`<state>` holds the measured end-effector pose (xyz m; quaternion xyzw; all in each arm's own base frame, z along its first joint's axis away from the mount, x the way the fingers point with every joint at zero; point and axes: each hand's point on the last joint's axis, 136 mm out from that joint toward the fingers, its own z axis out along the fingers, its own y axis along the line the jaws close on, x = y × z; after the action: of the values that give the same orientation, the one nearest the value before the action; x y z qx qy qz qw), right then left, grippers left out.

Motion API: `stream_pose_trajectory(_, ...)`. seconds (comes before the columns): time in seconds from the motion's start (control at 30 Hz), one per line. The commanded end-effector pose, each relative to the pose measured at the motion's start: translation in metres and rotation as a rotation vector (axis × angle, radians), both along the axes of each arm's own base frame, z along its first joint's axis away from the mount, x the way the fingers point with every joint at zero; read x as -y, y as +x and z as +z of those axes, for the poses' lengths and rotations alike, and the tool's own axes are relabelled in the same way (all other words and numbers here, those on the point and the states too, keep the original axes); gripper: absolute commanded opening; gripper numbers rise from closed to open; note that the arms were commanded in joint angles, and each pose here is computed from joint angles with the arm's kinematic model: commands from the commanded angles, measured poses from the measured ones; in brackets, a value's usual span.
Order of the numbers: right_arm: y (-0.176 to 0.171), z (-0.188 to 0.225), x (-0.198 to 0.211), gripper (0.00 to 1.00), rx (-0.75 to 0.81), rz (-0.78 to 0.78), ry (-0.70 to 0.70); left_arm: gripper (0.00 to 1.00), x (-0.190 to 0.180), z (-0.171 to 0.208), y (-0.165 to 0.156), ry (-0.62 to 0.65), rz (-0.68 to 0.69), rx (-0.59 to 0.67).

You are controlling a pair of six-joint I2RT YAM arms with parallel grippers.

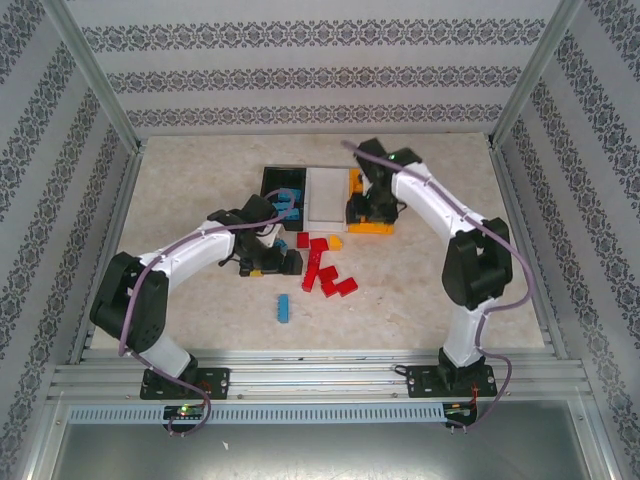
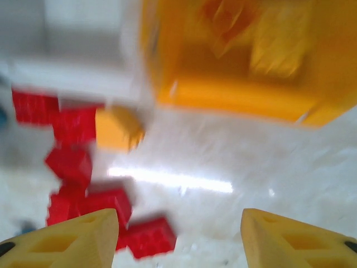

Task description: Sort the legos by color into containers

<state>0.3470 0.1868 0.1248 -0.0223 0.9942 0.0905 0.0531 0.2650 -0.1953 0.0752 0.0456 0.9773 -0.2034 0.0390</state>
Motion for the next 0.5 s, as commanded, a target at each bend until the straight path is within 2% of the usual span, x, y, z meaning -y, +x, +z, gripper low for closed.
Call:
stream_pose_trajectory(0.0, -0.042, -0.031, -0.015, 0.63, -0.075, 0.027, 0.005, 1.0, -0.007, -0.002, -0.01, 0.022, 0.001, 0.005)
stream_pose_trajectory(0.17, -0.088, -0.054, -0.024, 0.69, -0.111, 0.058, -0.042, 1.0, -0.01, -0.007, -0.011, 0.024, 0.026, 0.009)
stream_pose_trajectory(0.3, -0.104, -0.06, -0.023, 0.76, -0.11, 0.071, -0.072, 1.0, -0.008, -0.008, -0.01, 0.023, 0.017, 0.004)
stream_pose_trajectory(0.47, -0.111, -0.062, -0.018, 0.78, -0.117, 0.083, -0.091, 1.0, -0.008, -0.007, -0.011, 0.013, 0.035, 0.002)
